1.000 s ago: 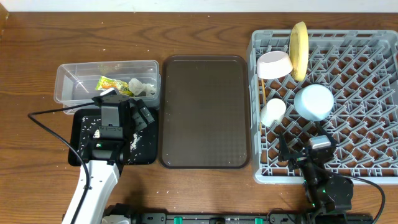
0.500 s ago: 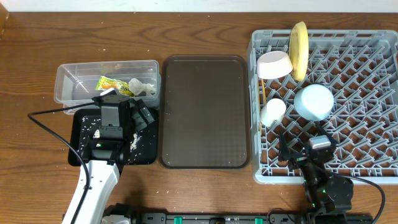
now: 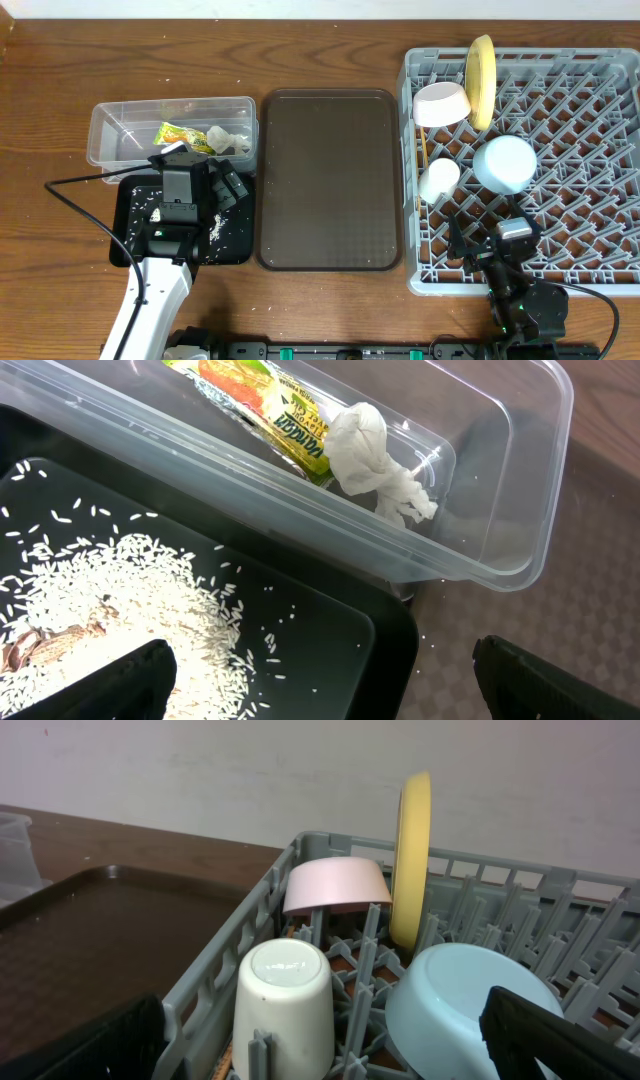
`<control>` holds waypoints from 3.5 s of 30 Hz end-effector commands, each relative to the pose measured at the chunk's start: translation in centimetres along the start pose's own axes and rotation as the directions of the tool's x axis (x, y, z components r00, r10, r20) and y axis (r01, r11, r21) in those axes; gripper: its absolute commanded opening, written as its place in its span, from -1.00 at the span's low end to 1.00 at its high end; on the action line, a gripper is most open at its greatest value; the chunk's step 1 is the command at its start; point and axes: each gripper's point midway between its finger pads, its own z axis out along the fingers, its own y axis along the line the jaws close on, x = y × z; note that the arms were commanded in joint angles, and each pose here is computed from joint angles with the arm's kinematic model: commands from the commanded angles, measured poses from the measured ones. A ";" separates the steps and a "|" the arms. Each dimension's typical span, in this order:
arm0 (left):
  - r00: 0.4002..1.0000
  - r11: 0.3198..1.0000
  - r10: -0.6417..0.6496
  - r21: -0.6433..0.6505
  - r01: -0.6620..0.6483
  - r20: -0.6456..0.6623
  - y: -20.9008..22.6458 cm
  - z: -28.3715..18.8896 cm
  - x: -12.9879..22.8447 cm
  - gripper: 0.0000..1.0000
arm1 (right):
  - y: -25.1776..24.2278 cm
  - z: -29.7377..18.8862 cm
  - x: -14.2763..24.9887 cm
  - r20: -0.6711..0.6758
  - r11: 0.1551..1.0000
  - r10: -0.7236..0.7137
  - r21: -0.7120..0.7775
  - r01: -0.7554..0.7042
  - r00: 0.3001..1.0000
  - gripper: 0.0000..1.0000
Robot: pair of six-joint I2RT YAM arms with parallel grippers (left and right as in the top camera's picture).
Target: Sort waste into correct bins and load items into the dishwasher rack
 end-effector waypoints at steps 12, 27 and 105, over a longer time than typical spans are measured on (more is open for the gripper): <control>1.000 1.000 0.001 -0.012 -0.001 0.023 0.1 -0.2 -0.8 0.96 | -0.2 0.0 0.1 -0.004 1.000 0.005 0.011 -0.005 1.000 0.99; 0.999 1.000 -0.002 -0.002 0.002 0.039 0.0 -0.7 -1.1 0.96 | -0.2 0.0 0.1 -0.004 1.000 0.005 0.011 -0.005 1.000 0.99; 0.680 0.826 0.352 0.129 -0.549 0.643 0.4 -6.1 3.6 0.96 | -0.2 0.0 0.1 -0.004 1.000 0.005 0.011 -0.005 1.000 0.99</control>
